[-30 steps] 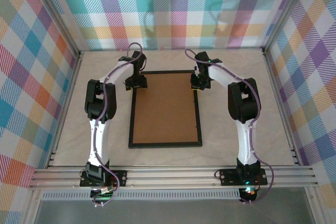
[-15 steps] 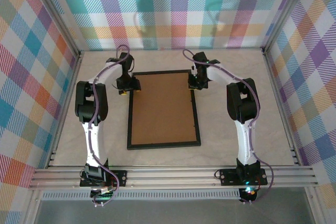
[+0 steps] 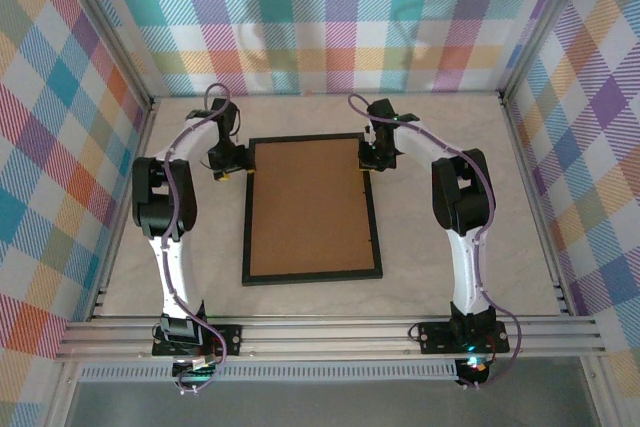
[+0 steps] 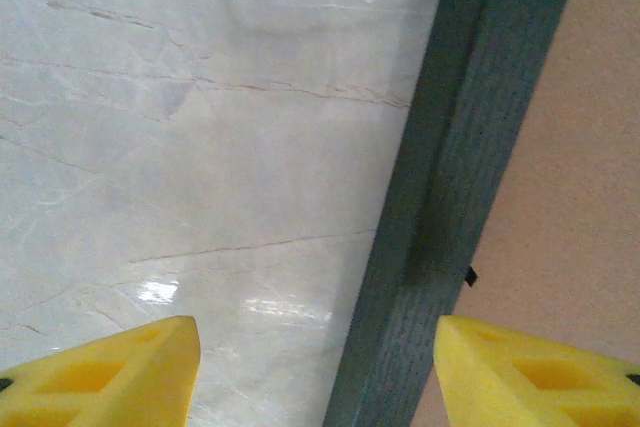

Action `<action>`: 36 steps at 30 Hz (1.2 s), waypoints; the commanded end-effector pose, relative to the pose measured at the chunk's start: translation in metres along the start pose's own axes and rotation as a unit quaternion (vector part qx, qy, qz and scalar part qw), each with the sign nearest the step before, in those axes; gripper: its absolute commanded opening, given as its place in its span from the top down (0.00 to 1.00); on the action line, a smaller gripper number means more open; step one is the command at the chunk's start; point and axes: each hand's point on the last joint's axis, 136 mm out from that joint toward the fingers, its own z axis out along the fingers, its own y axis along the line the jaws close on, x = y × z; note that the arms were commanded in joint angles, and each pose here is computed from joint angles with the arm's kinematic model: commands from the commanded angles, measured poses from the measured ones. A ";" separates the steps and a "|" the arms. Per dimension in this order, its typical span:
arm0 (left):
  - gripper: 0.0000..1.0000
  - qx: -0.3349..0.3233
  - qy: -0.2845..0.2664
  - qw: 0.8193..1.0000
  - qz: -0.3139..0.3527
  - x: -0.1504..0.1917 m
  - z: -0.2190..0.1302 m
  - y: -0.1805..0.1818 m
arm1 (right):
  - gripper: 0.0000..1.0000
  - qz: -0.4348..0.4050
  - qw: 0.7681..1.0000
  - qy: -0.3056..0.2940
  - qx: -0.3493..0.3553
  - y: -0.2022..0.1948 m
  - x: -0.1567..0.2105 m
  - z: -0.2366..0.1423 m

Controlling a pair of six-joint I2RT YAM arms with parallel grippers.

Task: Put the photo into the frame

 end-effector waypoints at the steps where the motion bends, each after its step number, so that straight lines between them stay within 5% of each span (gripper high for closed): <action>1: 0.36 -0.004 -0.007 1.000 0.007 -0.005 -0.005 0.003 | 0.85 0.007 0.998 0.060 0.011 -0.007 0.034 0.030; 36: 0.37 0.003 0.008 1.000 0.013 -0.016 0.021 -0.004 | 0.85 0.008 0.998 0.064 0.005 -0.005 0.035 0.033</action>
